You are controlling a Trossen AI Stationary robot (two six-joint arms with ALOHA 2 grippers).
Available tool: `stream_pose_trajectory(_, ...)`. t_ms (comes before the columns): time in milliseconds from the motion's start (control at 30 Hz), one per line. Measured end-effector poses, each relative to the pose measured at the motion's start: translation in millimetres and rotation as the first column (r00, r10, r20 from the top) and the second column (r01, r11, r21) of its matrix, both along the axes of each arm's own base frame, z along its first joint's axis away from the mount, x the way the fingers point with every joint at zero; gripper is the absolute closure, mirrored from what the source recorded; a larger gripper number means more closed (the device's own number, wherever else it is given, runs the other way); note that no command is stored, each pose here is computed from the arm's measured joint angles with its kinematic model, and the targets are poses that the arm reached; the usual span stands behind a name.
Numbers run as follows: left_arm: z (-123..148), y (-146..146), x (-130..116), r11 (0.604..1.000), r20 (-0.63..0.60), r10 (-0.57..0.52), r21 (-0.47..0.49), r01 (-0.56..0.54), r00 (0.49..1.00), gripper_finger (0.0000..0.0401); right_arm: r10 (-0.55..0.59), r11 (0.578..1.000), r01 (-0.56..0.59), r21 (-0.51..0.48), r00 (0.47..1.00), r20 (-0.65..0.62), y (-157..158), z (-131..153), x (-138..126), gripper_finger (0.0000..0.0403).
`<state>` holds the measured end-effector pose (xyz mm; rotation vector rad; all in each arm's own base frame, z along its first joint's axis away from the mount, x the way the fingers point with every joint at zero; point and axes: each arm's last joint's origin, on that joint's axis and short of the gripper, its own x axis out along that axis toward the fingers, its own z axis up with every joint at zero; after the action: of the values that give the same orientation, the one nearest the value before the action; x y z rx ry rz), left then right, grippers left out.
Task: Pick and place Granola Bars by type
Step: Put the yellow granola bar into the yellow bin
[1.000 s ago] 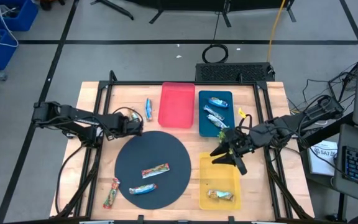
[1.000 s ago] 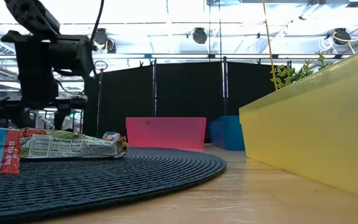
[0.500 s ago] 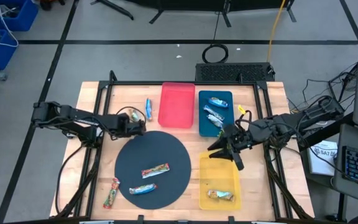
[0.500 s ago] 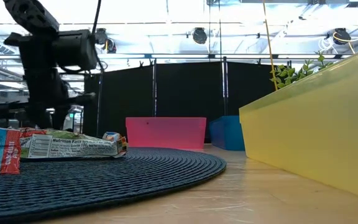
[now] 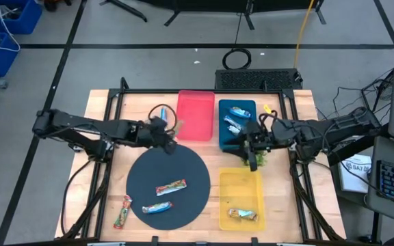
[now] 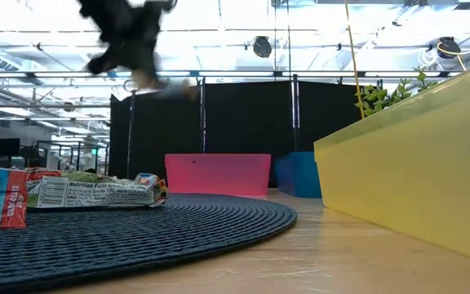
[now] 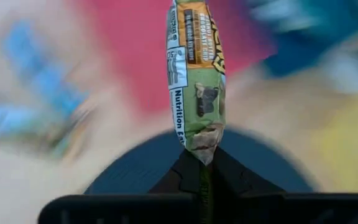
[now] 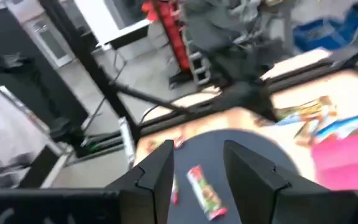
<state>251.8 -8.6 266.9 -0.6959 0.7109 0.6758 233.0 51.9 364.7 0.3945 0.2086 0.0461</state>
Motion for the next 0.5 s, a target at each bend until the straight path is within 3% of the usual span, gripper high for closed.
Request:
stream_pose_trajectory(67, 26.1, -10.3, 8.8, 0.985, 0.068, -0.144, 0.106, 0.137, 0.987, 0.0387, -0.041, 0.999, 0.041, -0.014, 0.999, 0.012, -3.6, 0.3, 2.2, 0.0271)
stream_pose_trajectory(167, 69.9, -25.3, 18.5, 0.925, 0.189, -0.309, 0.287, 0.249, 0.932, 0.0388, -0.070, 0.997, 0.071, -0.019, 0.997, 0.031, -9.6, 1.2, 5.4, 0.0262)
stream_pose_trajectory(333, 121.0, -39.1, 21.3, 0.835, 0.303, -0.434, 0.490, 0.252, 0.848, 0.0388, -0.108, 0.994, 0.111, -0.019, 0.988, 0.112, -18.9, 8.1, 10.0, 0.0229)
stream_pose_trajectory(500, 136.6, -40.8, 20.0, 0.797, 0.313, -0.476, 0.549, 0.252, 0.822, 0.0388, -0.116, 0.992, 0.123, -0.015, 0.967, 0.227, -20.3, 13.1, 23.7, 0.0195)
